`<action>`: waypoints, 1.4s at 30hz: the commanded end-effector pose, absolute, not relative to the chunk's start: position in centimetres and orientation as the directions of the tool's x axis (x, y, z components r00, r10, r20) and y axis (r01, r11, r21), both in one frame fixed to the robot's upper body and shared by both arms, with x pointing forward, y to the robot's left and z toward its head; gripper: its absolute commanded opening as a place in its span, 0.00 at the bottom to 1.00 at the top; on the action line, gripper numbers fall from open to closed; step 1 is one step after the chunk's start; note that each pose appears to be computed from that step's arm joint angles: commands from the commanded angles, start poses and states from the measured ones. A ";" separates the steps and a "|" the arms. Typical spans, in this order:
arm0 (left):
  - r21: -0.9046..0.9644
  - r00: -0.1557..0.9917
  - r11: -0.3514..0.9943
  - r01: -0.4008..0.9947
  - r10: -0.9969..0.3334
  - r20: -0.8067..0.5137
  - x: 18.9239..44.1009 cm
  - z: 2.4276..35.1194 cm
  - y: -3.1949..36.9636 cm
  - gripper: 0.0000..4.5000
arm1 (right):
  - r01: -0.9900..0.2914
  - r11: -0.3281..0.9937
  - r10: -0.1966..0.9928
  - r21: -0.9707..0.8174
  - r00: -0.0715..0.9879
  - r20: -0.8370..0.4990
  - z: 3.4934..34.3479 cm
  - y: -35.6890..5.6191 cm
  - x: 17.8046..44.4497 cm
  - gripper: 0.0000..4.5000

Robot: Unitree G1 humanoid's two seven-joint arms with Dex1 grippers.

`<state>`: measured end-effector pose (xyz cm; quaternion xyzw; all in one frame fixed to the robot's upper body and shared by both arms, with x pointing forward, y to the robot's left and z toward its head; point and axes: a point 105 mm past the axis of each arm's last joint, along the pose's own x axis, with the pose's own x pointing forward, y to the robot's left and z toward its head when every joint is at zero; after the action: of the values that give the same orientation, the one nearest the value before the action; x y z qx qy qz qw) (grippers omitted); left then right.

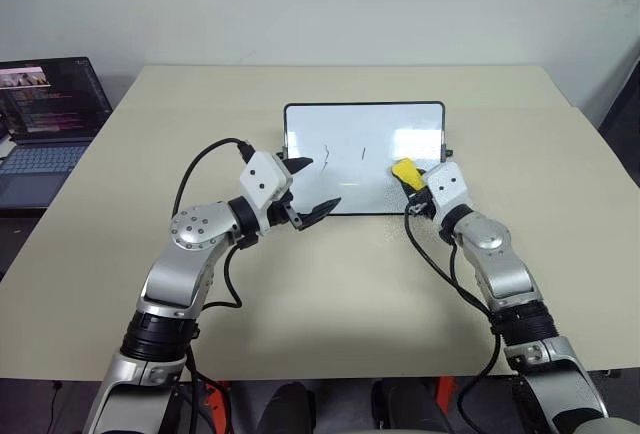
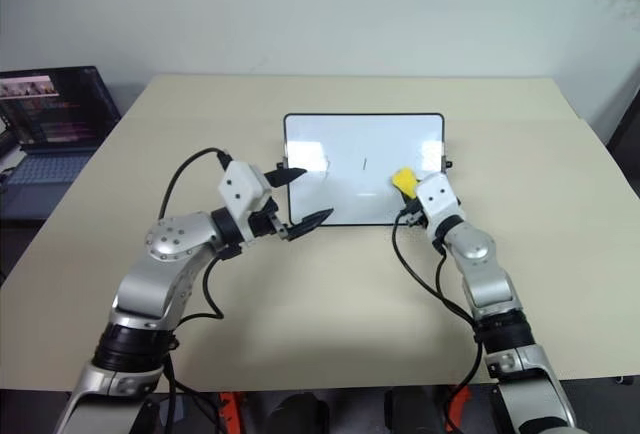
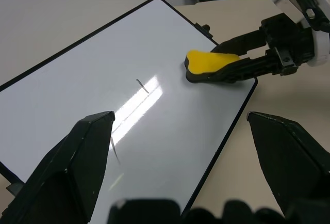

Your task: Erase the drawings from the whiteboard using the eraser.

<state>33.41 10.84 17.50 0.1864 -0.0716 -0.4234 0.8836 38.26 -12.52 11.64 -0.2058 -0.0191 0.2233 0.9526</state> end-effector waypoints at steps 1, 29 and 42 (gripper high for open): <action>0.419 0.636 0.581 0.698 -0.772 0.010 33.3 18.8 11.0 1.00 | -0.428 0.811 0.422 -0.400 0.900 -0.107 10.6 -13.1 37.6 0.30; 0.407 0.625 0.574 0.711 -0.781 0.009 32.8 18.7 10.8 1.00 | -0.436 0.877 0.432 -0.200 0.899 -0.066 17.2 -13.5 35.1 0.30; 0.404 0.614 0.562 0.721 -0.790 0.003 32.6 18.6 10.6 1.00 | -0.407 0.887 0.403 -0.218 0.913 -0.064 16.9 -14.0 35.6 0.30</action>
<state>33.14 10.83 17.05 0.1788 -0.0613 -0.4278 0.8839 35.53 -13.63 15.51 -0.1089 0.0370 0.2160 0.9696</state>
